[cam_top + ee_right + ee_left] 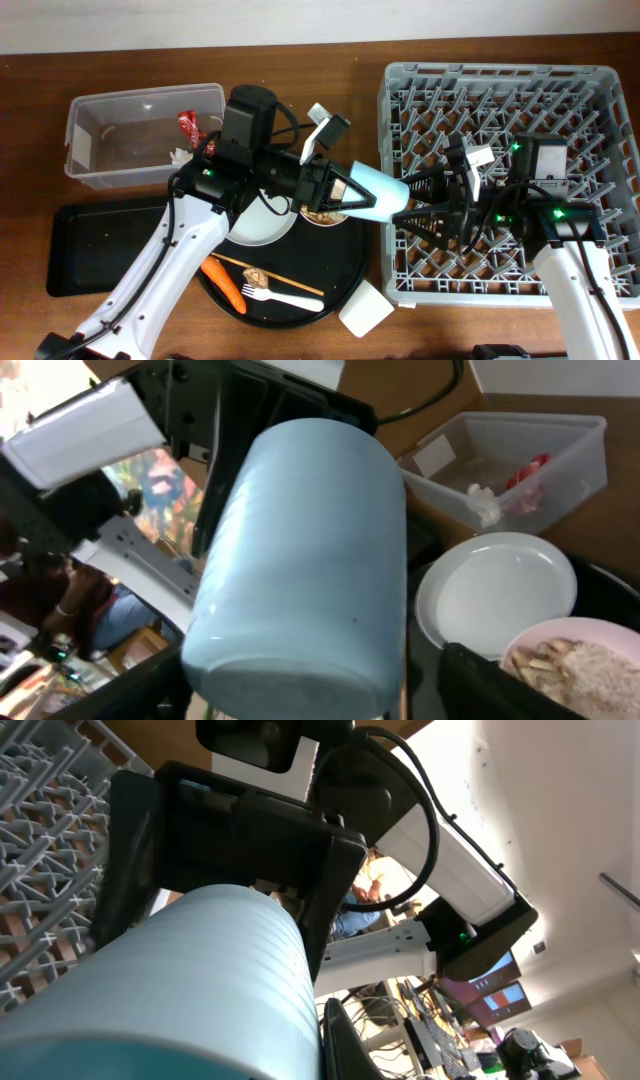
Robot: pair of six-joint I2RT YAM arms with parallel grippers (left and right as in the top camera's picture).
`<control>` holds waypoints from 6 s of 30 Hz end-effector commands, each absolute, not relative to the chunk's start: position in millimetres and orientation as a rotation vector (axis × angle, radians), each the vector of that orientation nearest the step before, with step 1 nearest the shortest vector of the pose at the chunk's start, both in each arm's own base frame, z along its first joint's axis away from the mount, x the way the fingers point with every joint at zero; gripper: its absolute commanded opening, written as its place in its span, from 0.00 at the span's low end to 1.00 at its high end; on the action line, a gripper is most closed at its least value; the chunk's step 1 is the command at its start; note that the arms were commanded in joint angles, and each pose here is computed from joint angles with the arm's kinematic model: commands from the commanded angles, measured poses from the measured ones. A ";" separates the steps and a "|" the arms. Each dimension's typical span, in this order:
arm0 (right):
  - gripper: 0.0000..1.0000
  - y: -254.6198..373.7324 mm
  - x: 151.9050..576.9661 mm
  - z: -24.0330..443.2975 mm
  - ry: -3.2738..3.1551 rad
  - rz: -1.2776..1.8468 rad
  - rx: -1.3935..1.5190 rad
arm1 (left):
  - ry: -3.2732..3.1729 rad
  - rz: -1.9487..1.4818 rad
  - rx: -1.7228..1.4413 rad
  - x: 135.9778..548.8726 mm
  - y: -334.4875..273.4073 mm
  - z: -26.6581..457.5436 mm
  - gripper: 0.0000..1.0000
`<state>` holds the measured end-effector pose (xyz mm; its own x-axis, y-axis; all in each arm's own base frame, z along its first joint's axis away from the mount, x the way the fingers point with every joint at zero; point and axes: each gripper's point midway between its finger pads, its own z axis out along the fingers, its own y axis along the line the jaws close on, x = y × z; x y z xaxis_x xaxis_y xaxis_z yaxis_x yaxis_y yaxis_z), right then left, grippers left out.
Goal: Sort waste into correct bins and load items into the dishwasher rack
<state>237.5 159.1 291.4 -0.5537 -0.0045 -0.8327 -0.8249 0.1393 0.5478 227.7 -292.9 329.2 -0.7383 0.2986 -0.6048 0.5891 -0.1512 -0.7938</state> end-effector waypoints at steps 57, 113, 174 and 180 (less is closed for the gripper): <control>0.32 -22.4 293.3 246.2 2.493 0.292 0.095 | 2.709 -0.627 0.451 309.0 -156.5 169.7 0.59; 0.36 -203.7 225.7 149.3 2.682 -0.023 1.431 | 2.785 -0.481 0.417 303.2 -137.4 158.9 0.62; 0.72 121.3 159.5 157.8 3.163 0.884 -0.662 | 2.787 -0.548 0.460 295.1 -150.5 160.4 0.68; 0.69 141.0 138.3 121.6 3.226 0.886 -0.630 | 2.787 -0.548 0.460 295.1 -150.5 160.4 0.69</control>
